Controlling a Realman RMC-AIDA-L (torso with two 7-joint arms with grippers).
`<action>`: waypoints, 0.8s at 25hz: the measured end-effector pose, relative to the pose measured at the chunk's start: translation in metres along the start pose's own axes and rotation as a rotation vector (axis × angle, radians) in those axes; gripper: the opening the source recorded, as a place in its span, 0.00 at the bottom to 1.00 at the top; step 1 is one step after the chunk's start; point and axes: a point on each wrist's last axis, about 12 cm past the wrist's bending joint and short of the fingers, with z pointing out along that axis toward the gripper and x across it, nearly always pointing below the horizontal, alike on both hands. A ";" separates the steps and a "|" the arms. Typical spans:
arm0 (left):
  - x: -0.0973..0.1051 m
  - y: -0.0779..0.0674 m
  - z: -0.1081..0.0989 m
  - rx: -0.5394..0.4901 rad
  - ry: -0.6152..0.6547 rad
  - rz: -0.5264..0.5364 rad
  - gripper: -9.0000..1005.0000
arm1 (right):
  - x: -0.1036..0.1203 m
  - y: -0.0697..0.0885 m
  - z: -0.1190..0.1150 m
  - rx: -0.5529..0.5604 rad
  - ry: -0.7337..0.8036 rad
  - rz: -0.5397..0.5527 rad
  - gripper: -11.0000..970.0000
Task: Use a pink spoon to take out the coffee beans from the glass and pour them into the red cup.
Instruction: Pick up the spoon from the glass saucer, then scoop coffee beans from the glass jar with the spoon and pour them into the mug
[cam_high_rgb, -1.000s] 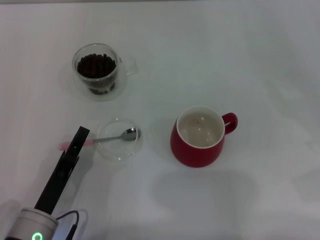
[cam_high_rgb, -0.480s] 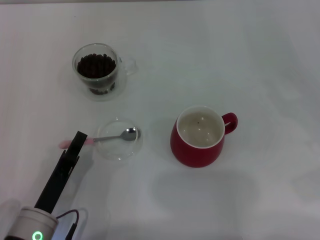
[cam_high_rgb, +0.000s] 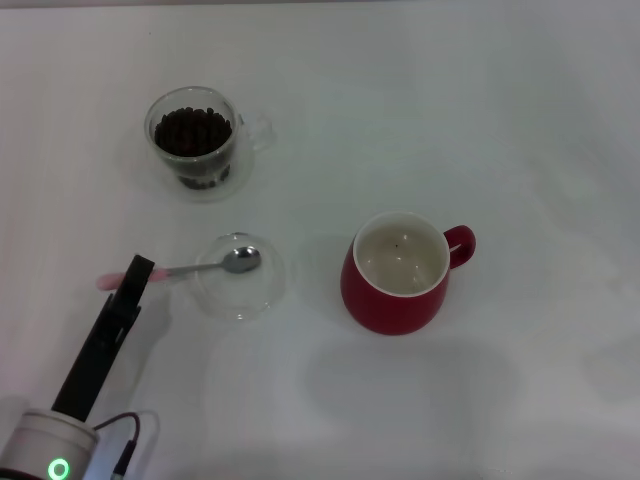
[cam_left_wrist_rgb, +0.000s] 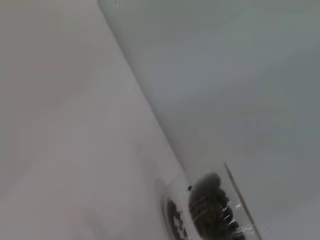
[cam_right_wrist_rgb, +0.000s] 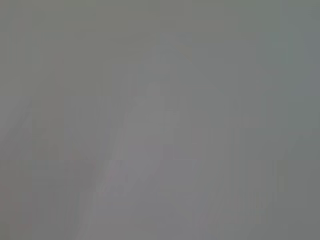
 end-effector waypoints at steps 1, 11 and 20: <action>-0.001 0.000 0.000 0.008 -0.004 0.006 0.13 | 0.000 0.000 0.000 0.008 -0.004 -0.001 0.65; -0.029 -0.003 -0.016 0.168 -0.086 0.087 0.13 | 0.002 0.018 0.003 0.085 -0.040 -0.099 0.65; -0.109 0.004 -0.014 0.360 -0.136 0.164 0.13 | 0.003 0.040 0.014 0.125 -0.094 -0.116 0.65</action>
